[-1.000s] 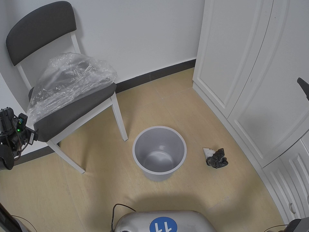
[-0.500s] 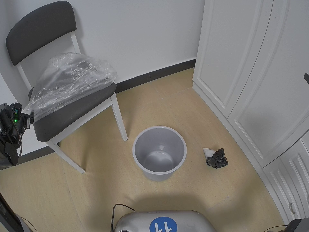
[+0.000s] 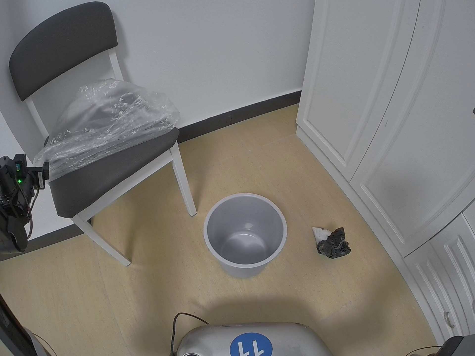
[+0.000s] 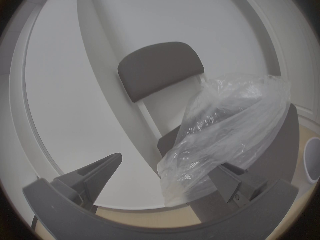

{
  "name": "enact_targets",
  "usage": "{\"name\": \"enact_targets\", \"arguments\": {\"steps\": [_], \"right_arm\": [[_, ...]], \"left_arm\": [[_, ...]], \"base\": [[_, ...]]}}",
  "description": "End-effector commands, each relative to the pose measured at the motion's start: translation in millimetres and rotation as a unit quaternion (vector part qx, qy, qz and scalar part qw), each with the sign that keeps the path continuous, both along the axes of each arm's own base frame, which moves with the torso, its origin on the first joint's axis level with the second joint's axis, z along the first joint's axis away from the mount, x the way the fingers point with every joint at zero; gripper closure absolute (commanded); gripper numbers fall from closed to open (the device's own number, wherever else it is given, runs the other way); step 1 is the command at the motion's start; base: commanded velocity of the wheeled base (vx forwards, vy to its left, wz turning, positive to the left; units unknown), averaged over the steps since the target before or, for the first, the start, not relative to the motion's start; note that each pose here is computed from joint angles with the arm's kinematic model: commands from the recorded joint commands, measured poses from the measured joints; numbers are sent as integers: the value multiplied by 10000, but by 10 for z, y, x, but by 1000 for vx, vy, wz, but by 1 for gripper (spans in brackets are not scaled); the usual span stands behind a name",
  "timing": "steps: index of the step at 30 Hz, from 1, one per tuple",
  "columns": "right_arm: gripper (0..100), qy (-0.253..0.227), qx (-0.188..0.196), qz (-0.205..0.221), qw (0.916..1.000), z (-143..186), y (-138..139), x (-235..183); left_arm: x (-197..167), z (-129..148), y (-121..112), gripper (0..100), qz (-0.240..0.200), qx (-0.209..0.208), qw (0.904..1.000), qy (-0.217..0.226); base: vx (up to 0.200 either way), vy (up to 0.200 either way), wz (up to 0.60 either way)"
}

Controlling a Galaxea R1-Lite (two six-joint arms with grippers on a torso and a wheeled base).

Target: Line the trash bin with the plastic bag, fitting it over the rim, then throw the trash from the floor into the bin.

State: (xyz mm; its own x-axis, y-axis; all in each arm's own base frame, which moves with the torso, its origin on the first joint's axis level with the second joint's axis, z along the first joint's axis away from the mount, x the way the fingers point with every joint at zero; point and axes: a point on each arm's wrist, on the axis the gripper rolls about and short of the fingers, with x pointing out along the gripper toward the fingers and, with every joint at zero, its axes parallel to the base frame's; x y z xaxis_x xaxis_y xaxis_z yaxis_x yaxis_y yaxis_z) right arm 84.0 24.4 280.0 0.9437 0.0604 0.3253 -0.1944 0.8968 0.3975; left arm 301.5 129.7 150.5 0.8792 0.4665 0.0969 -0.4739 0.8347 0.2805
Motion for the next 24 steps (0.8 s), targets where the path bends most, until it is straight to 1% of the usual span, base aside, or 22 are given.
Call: {"name": "enact_targets", "arguments": {"steps": [1,3,4,6,8,10,20,24], "right_arm": [[0,-32,10,6,10000,7,-5,-17],[0,-33,7,13,10000,7,-5,-17],[0,-33,7,13,10000,7,-5,-17],[0,-40,22,25,10000,8,-6,-21],[0,-43,15,47,10000,8,-5,-21],[0,-49,21,122,9999,9,-2,-21],[0,-22,6,144,9999,-3,3,-12],[0,-22,6,160,9999,-6,5,-16]], "left_arm": [[36,-189,16,0,-1,-215,9996,158],[74,-241,31,0,-27,-195,9998,57],[86,-260,36,0,-27,-192,9998,50],[147,-387,68,0,-12,-193,9998,49],[166,-427,82,0,-12,-180,9998,21],[193,-521,93,0,-10,-197,9998,81],[225,-541,67,0,-155,-190,9996,104],[274,-476,97,0,-174,-133,9997,-56]], "base": [[0,0,0],[0,0,0],[0,0,0],[0,0,0],[0,0,0],[0,0,0],[0,0,0],[0,0,0]]}}
